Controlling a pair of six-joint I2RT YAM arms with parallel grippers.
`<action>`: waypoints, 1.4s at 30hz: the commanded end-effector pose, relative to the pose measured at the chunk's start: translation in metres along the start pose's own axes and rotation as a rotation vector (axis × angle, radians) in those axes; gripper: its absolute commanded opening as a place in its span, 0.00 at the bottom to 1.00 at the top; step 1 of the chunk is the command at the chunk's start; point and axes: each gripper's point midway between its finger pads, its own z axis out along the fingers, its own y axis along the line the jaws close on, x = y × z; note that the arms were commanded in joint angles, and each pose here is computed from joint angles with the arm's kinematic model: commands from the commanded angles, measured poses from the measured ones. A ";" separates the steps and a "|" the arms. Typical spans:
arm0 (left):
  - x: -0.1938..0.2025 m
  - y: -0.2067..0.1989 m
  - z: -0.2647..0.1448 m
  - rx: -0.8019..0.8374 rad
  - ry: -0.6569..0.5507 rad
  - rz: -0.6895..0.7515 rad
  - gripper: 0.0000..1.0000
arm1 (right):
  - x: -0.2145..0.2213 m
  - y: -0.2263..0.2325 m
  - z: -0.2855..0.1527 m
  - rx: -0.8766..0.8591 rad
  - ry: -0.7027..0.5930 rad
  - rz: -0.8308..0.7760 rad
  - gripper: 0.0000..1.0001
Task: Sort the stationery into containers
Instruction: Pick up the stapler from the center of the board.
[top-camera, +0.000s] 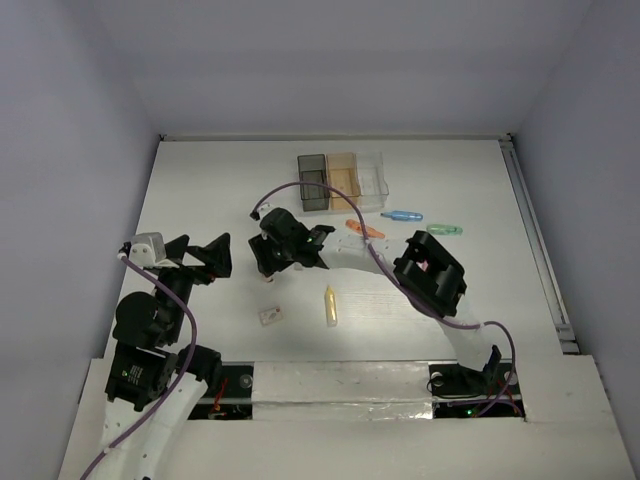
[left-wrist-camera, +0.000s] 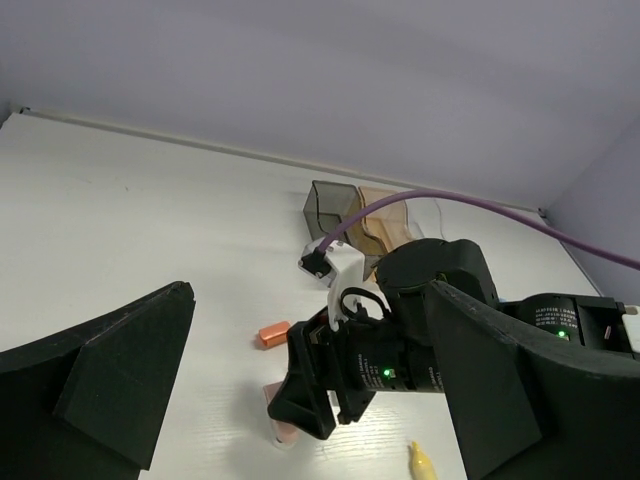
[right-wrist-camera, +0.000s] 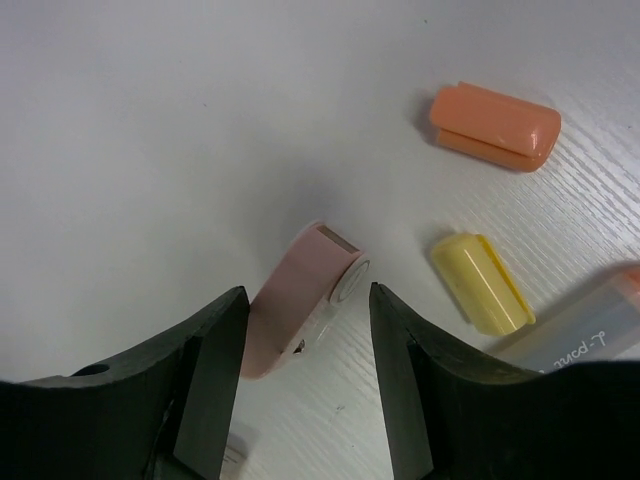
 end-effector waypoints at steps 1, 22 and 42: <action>-0.013 -0.006 0.001 0.023 -0.038 -0.011 0.99 | 0.001 0.005 0.005 0.017 0.008 0.005 0.57; -0.009 -0.011 0.003 0.049 -0.024 -0.006 0.99 | 0.016 0.012 0.004 0.059 0.057 -0.050 0.39; -0.006 -0.015 0.004 0.076 -0.013 -0.001 0.99 | -0.180 -0.144 -0.070 0.255 -0.416 0.157 0.21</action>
